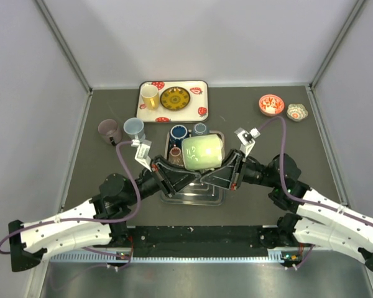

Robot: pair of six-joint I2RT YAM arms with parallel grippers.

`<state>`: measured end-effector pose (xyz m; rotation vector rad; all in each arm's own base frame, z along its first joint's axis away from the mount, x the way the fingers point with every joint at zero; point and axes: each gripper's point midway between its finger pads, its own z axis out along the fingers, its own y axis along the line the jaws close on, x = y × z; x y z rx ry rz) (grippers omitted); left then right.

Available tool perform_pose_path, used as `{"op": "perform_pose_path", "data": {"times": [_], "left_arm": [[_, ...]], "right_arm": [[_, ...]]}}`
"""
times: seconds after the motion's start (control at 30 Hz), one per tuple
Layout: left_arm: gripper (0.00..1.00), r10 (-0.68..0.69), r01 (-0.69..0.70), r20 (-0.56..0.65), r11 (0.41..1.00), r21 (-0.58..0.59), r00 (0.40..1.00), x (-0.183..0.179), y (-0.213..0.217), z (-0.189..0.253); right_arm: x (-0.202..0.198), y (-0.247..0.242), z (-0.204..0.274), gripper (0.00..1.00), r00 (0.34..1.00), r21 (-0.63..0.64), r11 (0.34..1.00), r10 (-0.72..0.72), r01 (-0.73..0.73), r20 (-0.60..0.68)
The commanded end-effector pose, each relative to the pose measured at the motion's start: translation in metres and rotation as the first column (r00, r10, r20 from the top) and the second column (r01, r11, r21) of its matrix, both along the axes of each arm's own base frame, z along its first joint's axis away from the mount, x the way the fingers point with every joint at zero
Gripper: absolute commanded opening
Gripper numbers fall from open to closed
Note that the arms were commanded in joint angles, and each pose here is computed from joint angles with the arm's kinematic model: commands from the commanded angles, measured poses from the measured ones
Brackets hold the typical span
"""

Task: Turn the mug right side up

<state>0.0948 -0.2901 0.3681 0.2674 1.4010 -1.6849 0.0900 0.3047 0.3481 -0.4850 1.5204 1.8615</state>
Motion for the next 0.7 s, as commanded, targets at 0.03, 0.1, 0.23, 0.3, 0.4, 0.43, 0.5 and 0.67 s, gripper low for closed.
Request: {"op": "perform_pose_path", "data": {"times": [0.03, 0.1, 0.23, 0.3, 0.4, 0.43, 0.5, 0.67], "left_arm": [[0.05, -0.004, 0.009, 0.062, 0.997, -0.073, 0.998, -0.007, 0.009, 0.026], [0.46, 0.086, -0.084, 0.052, 0.996, -0.033, 0.995, 0.007, 0.017, 0.021], [0.84, 0.354, -0.354, 0.000, 0.934, 0.044, 0.935, 0.042, 0.059, 0.015], [0.93, 0.507, -0.502, -0.043, 0.860, 0.096, 0.861, 0.063, 0.087, 0.003], [0.99, 0.639, -0.629, -0.055, 0.766, 0.129, 0.767, 0.076, 0.121, -0.003], [0.99, 0.664, -0.647, -0.040, 0.739, 0.188, 0.746, 0.079, 0.126, -0.016], [0.99, 0.705, -0.680, -0.018, 0.690, 0.249, 0.709, 0.084, 0.134, -0.024], [0.96, 0.743, -0.678, 0.046, 0.582, 0.449, 0.668, 0.094, 0.132, -0.058]], "right_arm": [[0.010, -0.004, 0.019, 0.00, 0.997, 0.009, 0.998, -0.062, 0.061, 0.050], [0.022, -0.014, 0.028, 0.00, 0.983, -0.008, 0.986, -0.166, 0.167, 0.083], [0.062, -0.044, 0.020, 0.00, 0.906, -0.176, 0.889, -0.411, 0.422, 0.101], [0.097, -0.072, 0.006, 0.00, 0.808, -0.338, 0.740, -0.573, 0.582, 0.135], [0.142, -0.126, -0.017, 0.00, 0.610, -0.548, 0.414, -0.756, 0.727, 0.238], [0.161, -0.128, -0.036, 0.00, 0.590, -0.628, 0.327, -0.762, 0.706, 0.266], [0.182, -0.142, -0.045, 0.00, 0.536, -0.685, 0.198, -0.780, 0.701, 0.323], [0.248, -0.171, -0.085, 0.00, 0.433, -0.778, 0.007, -0.833, 0.629, 0.343]]}}
